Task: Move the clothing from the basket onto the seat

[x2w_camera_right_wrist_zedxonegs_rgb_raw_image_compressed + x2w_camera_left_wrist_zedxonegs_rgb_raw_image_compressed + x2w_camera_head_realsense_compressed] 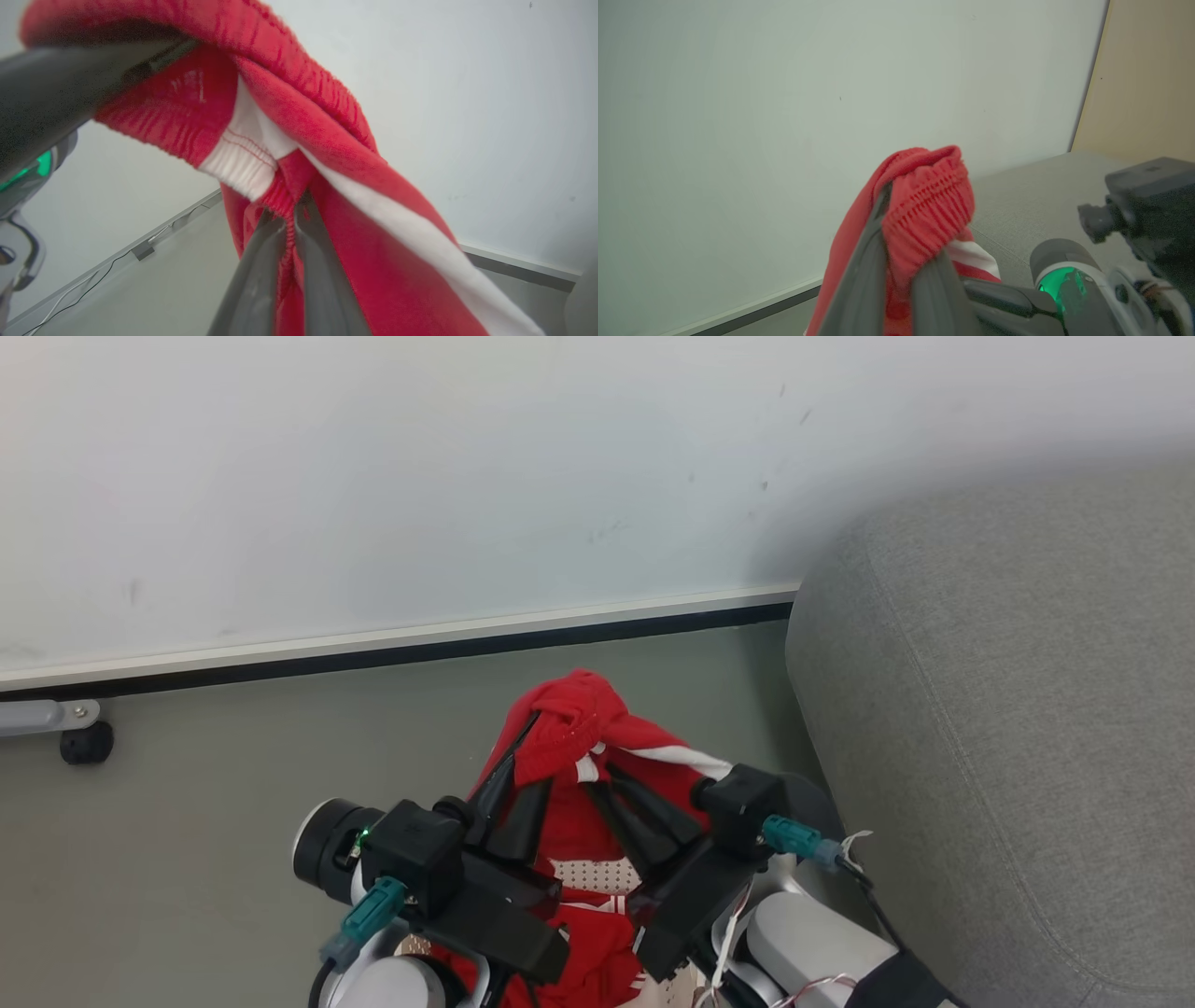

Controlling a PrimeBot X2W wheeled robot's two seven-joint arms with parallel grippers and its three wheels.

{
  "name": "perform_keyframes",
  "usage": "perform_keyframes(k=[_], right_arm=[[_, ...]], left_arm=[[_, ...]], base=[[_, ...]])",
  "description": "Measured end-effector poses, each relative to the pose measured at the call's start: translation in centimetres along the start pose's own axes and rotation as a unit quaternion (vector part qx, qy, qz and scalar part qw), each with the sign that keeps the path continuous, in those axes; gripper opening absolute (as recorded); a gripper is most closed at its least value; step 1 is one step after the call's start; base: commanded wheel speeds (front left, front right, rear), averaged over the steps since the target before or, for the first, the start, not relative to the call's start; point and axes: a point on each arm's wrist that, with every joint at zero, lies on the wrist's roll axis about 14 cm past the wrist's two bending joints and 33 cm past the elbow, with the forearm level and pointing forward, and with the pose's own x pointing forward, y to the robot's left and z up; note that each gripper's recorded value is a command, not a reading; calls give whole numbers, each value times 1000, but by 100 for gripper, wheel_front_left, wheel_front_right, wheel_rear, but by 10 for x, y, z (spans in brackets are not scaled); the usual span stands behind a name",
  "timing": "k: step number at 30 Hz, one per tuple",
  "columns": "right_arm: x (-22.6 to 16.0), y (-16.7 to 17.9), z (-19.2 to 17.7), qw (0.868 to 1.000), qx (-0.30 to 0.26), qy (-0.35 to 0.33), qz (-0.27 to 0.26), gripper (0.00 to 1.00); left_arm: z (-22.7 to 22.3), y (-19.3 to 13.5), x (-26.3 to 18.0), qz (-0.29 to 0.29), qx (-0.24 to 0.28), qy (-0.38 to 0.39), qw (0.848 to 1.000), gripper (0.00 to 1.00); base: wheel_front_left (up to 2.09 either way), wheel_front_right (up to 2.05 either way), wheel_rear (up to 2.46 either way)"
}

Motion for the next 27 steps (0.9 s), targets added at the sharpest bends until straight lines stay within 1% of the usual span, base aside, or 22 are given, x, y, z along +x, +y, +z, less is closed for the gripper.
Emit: perform_keyframes(k=[1,5,13,19,25,27], right_arm=[[0,-3,1,1000,1,-2,-5,0],[0,-18,6,1000,4,-8,-23,0],[-9,-48,7,998,2,-8,-64,0],[-21,-77,6,995,-3,-5,-100,0],[-30,-102,10,991,-9,-8,-132,0],[-37,-115,11,988,-9,-9,-151,0]], left_arm=[[0,0,0,-1,0,1,1000,100],[-8,-2,-3,-8,4,18,1000,100],[-24,-20,-7,-39,-1,48,998,100],[-42,-39,-13,-74,-2,81,994,100],[-55,-49,-14,-99,2,103,990,100],[-63,-55,-16,-110,0,117,987,100]], base=[[0,0,0],[0,0,0],[0,0,0],[0,0,0],[0,0,0],[0,0,0]])
